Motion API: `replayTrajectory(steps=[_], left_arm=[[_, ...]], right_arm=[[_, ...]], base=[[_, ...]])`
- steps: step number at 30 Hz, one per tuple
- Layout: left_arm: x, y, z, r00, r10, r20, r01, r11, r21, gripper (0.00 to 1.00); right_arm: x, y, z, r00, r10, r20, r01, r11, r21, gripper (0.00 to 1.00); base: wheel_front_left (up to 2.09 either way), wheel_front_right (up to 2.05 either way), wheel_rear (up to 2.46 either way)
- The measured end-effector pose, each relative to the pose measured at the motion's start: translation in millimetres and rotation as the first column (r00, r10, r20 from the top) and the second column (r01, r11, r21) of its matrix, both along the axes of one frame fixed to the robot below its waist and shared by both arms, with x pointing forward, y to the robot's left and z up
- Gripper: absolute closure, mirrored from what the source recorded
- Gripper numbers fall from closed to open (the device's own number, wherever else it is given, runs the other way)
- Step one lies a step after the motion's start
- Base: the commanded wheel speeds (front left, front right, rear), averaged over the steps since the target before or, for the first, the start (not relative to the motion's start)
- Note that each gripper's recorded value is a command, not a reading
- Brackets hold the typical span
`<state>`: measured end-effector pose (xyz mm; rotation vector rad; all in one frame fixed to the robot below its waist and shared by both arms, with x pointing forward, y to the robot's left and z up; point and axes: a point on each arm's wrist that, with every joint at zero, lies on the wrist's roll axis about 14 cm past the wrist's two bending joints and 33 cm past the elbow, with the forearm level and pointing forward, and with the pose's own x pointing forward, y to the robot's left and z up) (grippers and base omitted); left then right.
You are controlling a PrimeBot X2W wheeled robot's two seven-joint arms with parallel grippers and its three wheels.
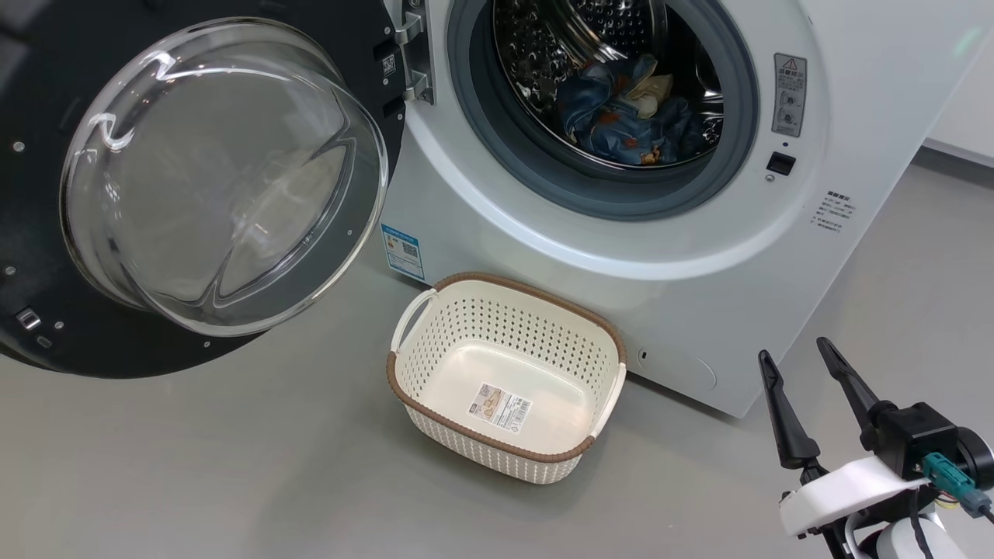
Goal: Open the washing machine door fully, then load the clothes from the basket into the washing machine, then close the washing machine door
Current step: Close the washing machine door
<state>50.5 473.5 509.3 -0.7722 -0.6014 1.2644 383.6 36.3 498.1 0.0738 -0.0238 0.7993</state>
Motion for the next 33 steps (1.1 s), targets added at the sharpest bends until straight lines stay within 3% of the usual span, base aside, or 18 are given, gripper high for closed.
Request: replayTrajectory(steps=[7,11,23,33], left_arm=[[-38,43,20,0.976,0.126,0.178,-0.121,0.992,-0.034,1.00],[-58,63,27,0.968,0.171,0.186,-0.164,0.985,-0.051,1.00],[-54,101,45,0.957,0.169,0.237,-0.149,0.984,-0.101,1.00],[-13,119,71,0.977,0.075,0.200,-0.061,0.995,-0.073,1.00]], right_arm=[[-4,-5,-5,1.000,-0.016,-0.019,0.016,1.000,0.000,0.00],[-5,-8,-6,0.999,-0.027,-0.025,0.027,1.000,0.003,0.00],[-3,-27,-16,0.997,-0.068,-0.046,0.068,0.998,-0.012,0.00],[4,-43,-33,0.991,-0.103,-0.083,0.101,0.994,-0.029,0.00]], base=[[0.00,0.00,0.00],[0.00,0.00,0.00],[0.00,0.00,0.00],[0.00,0.00,0.00]])
